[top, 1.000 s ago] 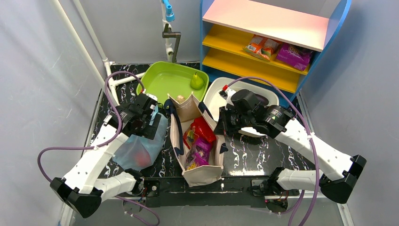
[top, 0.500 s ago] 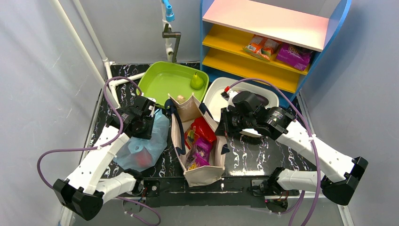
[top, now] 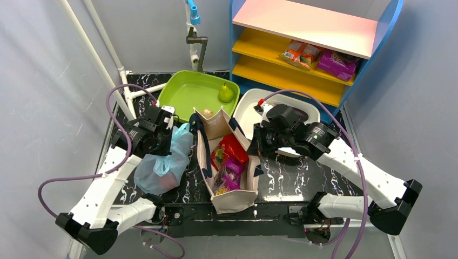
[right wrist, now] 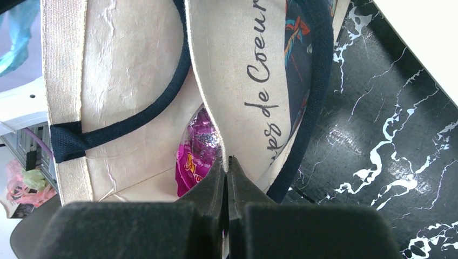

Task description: Place the food into the grocery bag and tie it

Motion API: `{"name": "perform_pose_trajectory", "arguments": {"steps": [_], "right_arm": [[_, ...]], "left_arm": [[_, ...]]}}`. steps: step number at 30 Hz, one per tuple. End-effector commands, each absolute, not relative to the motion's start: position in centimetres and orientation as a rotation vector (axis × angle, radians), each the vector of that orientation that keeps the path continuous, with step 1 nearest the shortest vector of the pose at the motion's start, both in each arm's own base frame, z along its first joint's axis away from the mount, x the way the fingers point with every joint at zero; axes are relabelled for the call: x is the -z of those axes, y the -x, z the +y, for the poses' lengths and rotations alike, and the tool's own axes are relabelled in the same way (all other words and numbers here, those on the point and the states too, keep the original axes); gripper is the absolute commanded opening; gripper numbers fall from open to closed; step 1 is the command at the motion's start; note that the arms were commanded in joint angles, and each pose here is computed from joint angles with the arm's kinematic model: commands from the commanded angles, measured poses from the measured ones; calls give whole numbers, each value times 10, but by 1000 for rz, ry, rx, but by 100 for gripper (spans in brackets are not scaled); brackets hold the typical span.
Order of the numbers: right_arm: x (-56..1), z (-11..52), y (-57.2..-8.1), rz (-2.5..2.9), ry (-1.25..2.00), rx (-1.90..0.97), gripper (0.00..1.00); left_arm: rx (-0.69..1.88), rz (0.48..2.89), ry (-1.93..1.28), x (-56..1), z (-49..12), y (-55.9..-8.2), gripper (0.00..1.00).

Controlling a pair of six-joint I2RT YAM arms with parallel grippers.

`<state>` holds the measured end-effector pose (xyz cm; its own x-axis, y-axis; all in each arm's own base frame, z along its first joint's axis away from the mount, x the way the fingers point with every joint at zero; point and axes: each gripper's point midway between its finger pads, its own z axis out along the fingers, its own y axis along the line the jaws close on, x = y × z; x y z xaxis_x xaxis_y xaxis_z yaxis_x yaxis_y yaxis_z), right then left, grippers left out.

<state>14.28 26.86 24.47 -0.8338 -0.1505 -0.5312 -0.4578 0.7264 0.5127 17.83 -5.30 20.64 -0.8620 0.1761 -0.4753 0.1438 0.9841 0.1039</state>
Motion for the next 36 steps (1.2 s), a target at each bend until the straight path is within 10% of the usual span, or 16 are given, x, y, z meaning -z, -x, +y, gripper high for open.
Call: {"name": "perform_pose_trajectory", "arguments": {"steps": [1, 17, 36], "right_arm": [[-261, 272, -137, 2458, 467, -947, 1], [-274, 276, -151, 2464, 338, -919, 1], [-278, 281, -160, 2509, 79, -936, 1]], "left_arm": [[-54, 2590, -170, -236, -48, -167, 0], [133, 2366, -45, -359, -47, -147, 0], [1190, 1730, -247, -541, -162, -100, 0]]}}
